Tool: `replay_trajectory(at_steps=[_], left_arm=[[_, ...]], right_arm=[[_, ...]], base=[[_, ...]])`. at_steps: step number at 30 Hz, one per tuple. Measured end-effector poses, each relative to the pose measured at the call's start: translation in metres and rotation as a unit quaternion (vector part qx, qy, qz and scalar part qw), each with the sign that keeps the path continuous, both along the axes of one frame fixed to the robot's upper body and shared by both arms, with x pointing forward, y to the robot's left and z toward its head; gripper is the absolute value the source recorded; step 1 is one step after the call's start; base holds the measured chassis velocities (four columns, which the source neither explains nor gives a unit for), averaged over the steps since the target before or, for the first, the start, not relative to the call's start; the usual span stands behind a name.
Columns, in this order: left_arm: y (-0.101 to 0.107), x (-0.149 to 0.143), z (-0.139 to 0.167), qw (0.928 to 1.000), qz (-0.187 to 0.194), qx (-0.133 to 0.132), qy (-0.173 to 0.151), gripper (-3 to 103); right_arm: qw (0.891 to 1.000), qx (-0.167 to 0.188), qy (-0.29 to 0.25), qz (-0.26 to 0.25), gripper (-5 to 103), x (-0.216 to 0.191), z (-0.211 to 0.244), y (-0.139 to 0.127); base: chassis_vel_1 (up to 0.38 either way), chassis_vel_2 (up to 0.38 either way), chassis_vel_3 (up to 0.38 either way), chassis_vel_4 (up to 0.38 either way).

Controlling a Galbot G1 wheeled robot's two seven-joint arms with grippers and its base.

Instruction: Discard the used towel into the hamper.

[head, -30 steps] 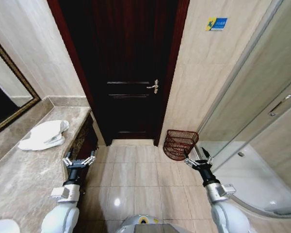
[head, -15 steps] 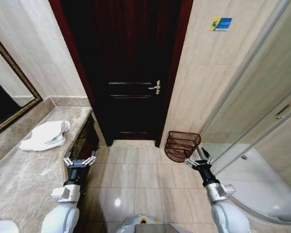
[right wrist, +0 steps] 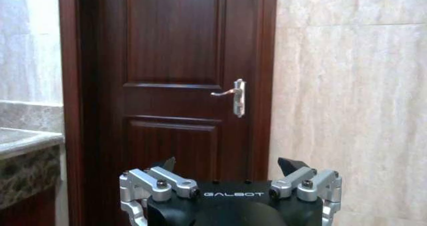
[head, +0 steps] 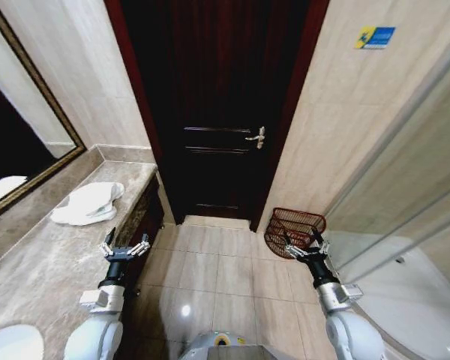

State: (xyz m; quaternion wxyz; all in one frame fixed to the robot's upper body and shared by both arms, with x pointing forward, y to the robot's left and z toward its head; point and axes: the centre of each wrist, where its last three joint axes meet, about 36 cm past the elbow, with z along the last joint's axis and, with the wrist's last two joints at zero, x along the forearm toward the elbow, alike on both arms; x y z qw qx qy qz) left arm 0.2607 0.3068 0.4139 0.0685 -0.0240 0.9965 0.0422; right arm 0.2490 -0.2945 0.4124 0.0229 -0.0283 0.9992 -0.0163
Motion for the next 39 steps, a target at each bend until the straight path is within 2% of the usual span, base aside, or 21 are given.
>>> replay_trajectory(at_steps=[39], left_arm=[[0.0046, -0.0012, -0.0089, 1.0000, 0.000, 0.001, -0.008, 100]], right_arm=[[1.000, -0.003, 0.001, 0.004, 100, -0.0010, -0.0029, 0.0000]], base=[[-0.008, 0.111, 0.116, -0.007]])
